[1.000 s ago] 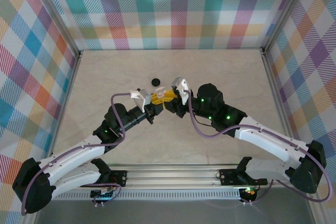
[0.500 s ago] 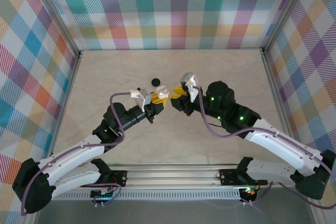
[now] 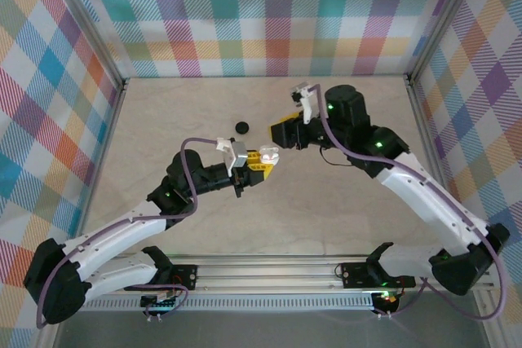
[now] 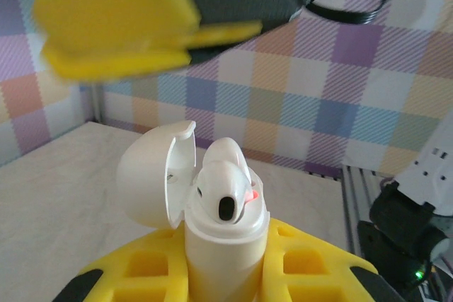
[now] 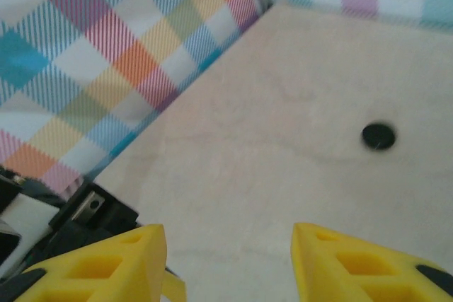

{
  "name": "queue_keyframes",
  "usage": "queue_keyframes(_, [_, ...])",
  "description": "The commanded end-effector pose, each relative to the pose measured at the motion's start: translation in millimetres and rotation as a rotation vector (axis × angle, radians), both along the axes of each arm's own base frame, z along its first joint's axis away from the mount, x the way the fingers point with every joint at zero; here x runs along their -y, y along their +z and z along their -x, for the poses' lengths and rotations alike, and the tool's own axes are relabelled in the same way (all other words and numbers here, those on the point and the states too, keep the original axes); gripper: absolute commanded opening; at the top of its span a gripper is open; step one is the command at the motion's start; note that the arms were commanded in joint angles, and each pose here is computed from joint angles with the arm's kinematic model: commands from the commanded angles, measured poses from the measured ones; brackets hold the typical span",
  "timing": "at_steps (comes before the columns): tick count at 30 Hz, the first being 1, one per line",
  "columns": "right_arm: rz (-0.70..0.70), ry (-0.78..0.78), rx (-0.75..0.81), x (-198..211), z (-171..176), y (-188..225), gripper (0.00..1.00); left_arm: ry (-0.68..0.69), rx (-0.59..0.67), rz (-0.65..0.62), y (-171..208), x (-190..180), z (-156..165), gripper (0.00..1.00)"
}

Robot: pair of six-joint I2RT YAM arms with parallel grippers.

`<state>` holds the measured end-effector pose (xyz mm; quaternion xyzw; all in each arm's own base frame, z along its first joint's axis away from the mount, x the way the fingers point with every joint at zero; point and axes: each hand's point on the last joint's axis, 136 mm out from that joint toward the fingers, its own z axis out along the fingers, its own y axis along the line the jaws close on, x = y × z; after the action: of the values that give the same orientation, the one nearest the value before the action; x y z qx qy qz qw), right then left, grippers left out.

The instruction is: Insert the wireless bluetooth earbuds into the charging case

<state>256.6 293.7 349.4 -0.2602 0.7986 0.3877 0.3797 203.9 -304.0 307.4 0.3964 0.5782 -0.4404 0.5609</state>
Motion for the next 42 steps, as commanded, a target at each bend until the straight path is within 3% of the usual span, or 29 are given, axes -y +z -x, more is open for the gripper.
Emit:
queue_keyframes(1, [-0.038,0.104,-0.147,-10.4,22.6,-5.3,0.49,-0.071,0.025,0.025,16.5,4.9,7.7,0.00])
queue_keyframes(15, [-0.082,0.246,-0.244,-21.1,46.7,-8.2,0.42,-0.019,0.007,0.033,17.4,4.5,-3.0,0.00])
queue_keyframes(25, [-0.120,0.234,-0.149,-8.3,56.1,15.3,0.41,0.023,-0.022,0.053,16.7,0.3,-9.9,0.00])
queue_keyframes(35, [-0.154,0.069,0.029,21.2,36.2,23.0,0.40,0.014,-0.106,0.084,26.7,-6.4,-8.0,0.00])
queue_keyframes(40, [-0.158,0.082,0.029,8.8,22.7,20.2,0.41,-0.006,-0.129,0.077,24.3,-3.1,-7.2,0.00])
queue_keyframes(42, [-0.155,0.112,0.004,1.2,20.6,12.7,0.37,-0.007,-0.141,0.086,26.2,-2.1,-8.5,0.00])
